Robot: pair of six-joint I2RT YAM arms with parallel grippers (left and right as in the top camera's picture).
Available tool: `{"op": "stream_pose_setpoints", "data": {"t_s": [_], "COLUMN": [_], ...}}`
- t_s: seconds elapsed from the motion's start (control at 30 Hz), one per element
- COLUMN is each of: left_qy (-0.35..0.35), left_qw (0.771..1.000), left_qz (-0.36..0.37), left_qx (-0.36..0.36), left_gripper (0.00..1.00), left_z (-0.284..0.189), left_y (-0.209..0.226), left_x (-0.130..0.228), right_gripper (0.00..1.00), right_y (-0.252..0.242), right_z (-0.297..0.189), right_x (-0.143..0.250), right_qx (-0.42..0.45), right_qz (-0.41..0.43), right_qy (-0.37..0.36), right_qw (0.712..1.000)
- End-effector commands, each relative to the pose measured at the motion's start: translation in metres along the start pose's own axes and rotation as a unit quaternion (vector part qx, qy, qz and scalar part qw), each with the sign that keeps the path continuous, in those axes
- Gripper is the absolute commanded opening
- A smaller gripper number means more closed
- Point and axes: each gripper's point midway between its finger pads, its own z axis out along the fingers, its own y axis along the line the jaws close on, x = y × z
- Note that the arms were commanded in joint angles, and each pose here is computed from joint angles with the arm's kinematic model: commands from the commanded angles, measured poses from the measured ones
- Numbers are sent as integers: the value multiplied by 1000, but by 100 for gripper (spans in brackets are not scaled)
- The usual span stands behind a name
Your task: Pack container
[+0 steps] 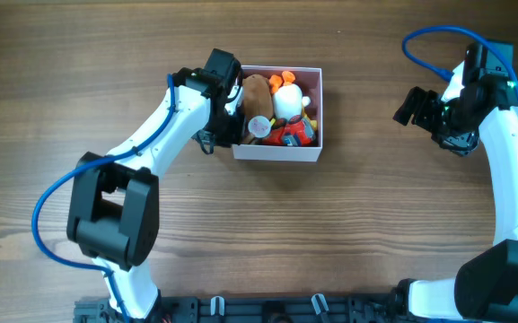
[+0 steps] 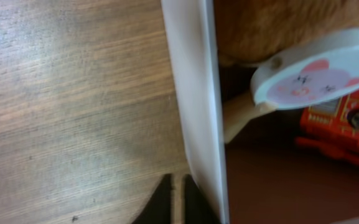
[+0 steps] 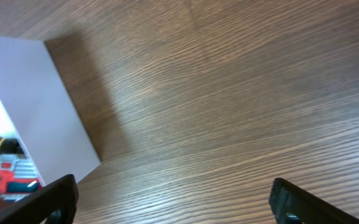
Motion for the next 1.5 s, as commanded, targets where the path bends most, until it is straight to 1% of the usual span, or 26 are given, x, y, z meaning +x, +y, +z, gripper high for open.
{"op": "stream_pose_setpoints", "data": {"t_s": [0.0, 0.03, 0.1, 0.13, 0.2, 0.23, 0.27, 0.3, 0.33, 0.43, 0.5, 0.53, 0.57, 0.6, 0.7, 0.83, 0.93, 1.03, 1.47], "left_qy": [-36, -40, -51, -57, -79, -94, -112, -138, -180, -252, -311, -335, -358, -383, -432, -462, -461, -463, -465], "left_qw": [999, 999, 998, 998, 996, 994, 991, 987, 980, 962, 945, 937, 929, 919, 897, 878, 873, 872, 871], "left_qz": [-11, -15, -27, -33, -50, -59, -67, -77, -89, -101, -102, -100, -96, -92, -88, -108, -125, -125, -124], "left_qx": [8, 8, 5, -1, -15, -15, -15, -15, -16, -17, -17, -16, -15, -13, -15, -61, -95, -94, -94], "left_gripper": [17, 16, 17, 21, 38, 44, 44, 41, 33, 34, 46, 49, 62, 100, 100, 100, 100, 100, 100], "left_z": [-35, -42, -62, -70, -97, -113, -129, -151, -183, -233, -269, -284, -297, -311, -337, -352, -352, -351, -352], "left_y": [4, 7, 17, 22, 38, 44, 49, 56, 63, 71, 70, 68, 65, 62, 58, 71, 82, 81, 80], "left_x": [-3, -2, 3, 5, 11, 13, 16, 20, 29, 49, 68, 78, 88, 99, 128, 168, 191, 200, 201], "right_gripper": [96, 94, 91, 91, 91, 90, 90, 89, 89, 89, 90, 91, 93, 94, 97, 100, 100, 100, 100], "right_y": [8, 10, 23, 29, 45, 53, 62, 73, 85, 93, 95, 95, 95, 96, 92, 83, 80, 77, 75], "right_z": [5, 3, -6, -10, -27, -38, -52, -70, -97, -139, -168, -181, -198, -211, -242, -270, -286, -294, -291], "right_x": [4, 5, 8, 9, 12, 13, 15, 19, 26, 40, 51, 57, 67, 76, 108, 145, 166, 179, 185], "right_qx": [-25, -31, -68, -84, -128, -151, -176, -205, -239, -263, -267, -268, -270, -271, -269, -263, -263, -262, -263], "right_qz": [-15, -16, -46, -60, -97, -115, -134, -158, -189, -215, -232, -241, -255, -274, -302, -318, -329, -335, -333], "right_qy": [12, 11, 8, 5, -13, -24, -38, -58, -91, -147, -192, -215, -242, -264, -315, -368, -402, -421, -414], "right_qw": [1000, 999, 997, 995, 987, 981, 974, 964, 948, 929, 916, 908, 896, 884, 859, 833, 813, 801, 805]}}
